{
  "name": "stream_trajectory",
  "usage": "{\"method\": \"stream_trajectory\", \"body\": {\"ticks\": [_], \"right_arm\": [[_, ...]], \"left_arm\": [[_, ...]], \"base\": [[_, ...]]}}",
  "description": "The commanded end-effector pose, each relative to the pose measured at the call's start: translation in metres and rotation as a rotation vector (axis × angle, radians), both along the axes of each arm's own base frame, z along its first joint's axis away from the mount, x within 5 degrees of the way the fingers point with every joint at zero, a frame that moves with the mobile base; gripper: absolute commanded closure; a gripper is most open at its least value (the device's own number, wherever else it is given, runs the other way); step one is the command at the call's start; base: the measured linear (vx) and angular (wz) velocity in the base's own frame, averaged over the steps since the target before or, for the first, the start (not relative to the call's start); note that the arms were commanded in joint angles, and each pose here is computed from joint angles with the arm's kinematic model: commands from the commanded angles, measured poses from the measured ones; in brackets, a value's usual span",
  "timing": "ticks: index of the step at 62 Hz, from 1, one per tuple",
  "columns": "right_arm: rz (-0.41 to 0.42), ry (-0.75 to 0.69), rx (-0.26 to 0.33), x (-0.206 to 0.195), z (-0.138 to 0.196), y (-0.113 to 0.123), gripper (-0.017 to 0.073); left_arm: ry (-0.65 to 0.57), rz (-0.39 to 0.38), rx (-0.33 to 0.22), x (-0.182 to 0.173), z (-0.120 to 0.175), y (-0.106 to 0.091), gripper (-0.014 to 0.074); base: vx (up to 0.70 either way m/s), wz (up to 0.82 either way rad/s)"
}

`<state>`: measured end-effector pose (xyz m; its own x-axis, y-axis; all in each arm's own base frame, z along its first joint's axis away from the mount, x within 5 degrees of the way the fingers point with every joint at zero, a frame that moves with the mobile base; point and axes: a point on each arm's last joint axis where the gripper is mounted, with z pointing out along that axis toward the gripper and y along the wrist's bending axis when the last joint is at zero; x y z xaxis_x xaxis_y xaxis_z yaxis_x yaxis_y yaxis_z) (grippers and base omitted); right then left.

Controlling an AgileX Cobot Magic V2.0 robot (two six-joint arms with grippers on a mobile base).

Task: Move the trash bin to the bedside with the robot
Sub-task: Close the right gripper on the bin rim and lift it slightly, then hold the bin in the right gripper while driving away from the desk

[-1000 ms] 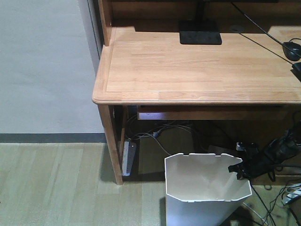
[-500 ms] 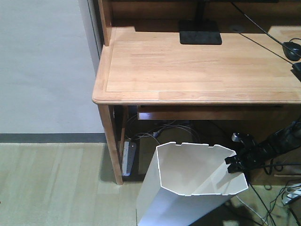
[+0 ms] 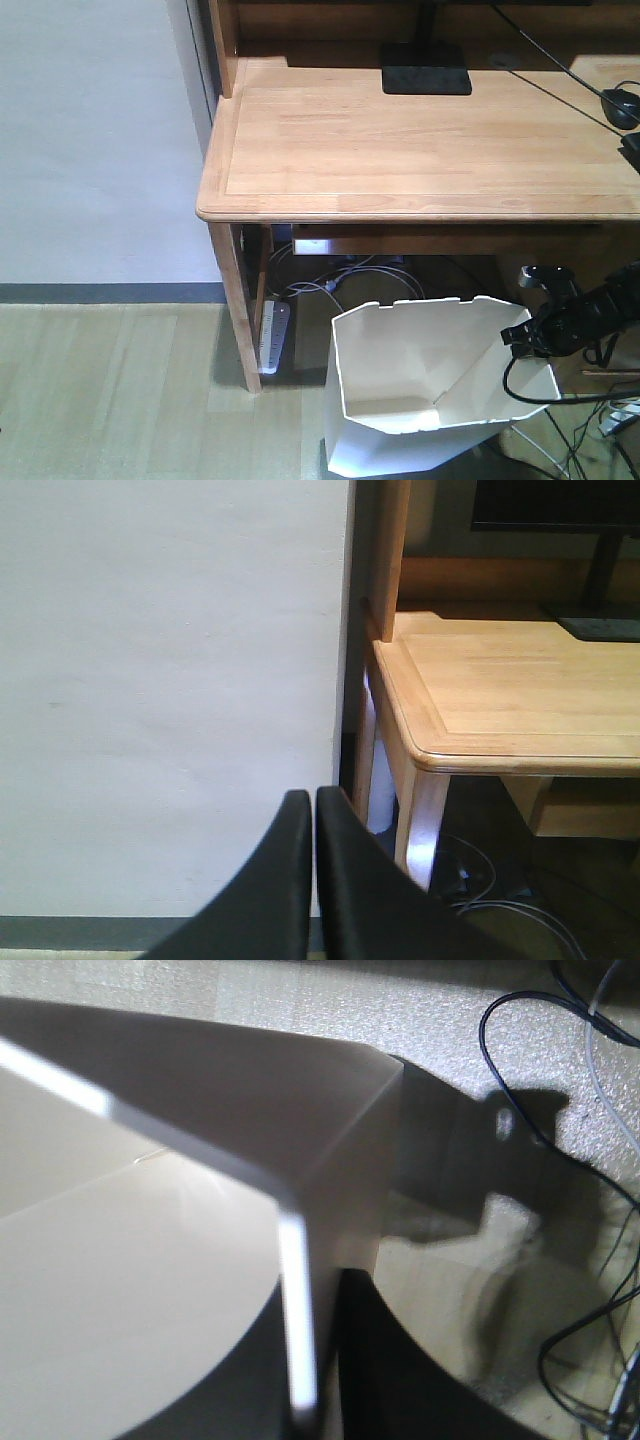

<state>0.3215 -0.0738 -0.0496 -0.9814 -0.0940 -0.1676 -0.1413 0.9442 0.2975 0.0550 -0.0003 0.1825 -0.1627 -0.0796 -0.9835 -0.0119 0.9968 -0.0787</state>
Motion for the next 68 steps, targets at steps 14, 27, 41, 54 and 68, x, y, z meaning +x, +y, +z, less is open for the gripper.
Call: {"method": "stream_trajectory", "body": {"ticks": [14,27,41,54,68], "right_arm": [[0.007,-0.051,0.198,-0.016,0.067,0.022,0.0565],[-0.017,-0.084,0.194,-0.016,0.081,0.022,0.0565],[-0.019,-0.079,0.24,-0.017,0.083,0.026,0.0565],[-0.019,-0.079,0.24,-0.017,0.083,0.026,0.0565],[-0.019,-0.079,0.24,-0.017,0.083,0.026,0.0565]], "left_arm": [[-0.05,0.001,-0.012,0.001,-0.003,0.0,0.0599],[-0.05,0.001,-0.012,0.001,-0.003,0.0,0.0599],[-0.05,0.001,-0.012,0.001,-0.003,0.0,0.0599],[-0.05,0.001,-0.012,0.001,-0.003,0.0,0.0599],[-0.05,0.001,-0.012,0.001,-0.003,0.0,0.0599]], "base": [[0.0,0.0],[0.0,0.0],[0.0,0.0],[0.0,0.0],[0.0,0.0]]}}
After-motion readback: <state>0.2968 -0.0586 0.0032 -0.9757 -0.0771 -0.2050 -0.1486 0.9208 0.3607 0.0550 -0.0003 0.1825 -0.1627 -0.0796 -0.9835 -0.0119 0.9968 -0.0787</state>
